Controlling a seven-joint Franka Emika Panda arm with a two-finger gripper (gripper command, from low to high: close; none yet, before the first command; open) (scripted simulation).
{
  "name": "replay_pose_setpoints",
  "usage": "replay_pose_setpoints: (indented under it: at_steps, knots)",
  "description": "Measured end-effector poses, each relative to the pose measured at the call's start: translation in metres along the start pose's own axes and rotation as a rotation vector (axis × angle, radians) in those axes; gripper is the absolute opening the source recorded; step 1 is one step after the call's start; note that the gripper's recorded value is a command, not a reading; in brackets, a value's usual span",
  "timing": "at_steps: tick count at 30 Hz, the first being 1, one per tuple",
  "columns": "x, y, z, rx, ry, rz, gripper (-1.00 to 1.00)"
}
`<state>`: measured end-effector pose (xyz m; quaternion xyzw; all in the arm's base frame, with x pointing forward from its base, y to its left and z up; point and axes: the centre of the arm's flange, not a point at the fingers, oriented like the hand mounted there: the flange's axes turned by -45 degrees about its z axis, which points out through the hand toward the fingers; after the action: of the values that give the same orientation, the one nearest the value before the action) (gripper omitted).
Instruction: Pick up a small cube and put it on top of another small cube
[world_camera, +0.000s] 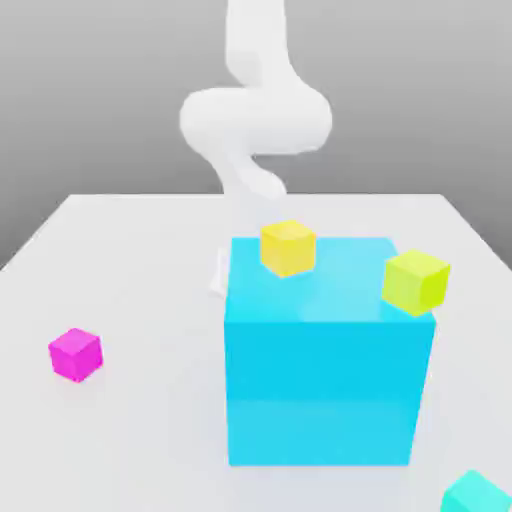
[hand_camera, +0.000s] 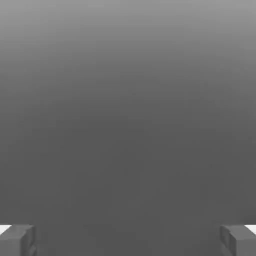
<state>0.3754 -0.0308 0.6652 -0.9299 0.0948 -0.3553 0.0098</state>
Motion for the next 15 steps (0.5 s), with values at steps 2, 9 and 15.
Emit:
replay_pose_setpoints:
  at_steps: [2, 9, 15]
  knots:
    - [-0.008, 0.029, 0.044, -0.051, -0.055, 0.148, 0.00]
    - [-0.072, 0.138, 0.164, -0.237, -0.205, 0.647, 0.00]
    - [-0.167, 0.227, 0.231, -0.415, -0.302, 1.083, 0.00]
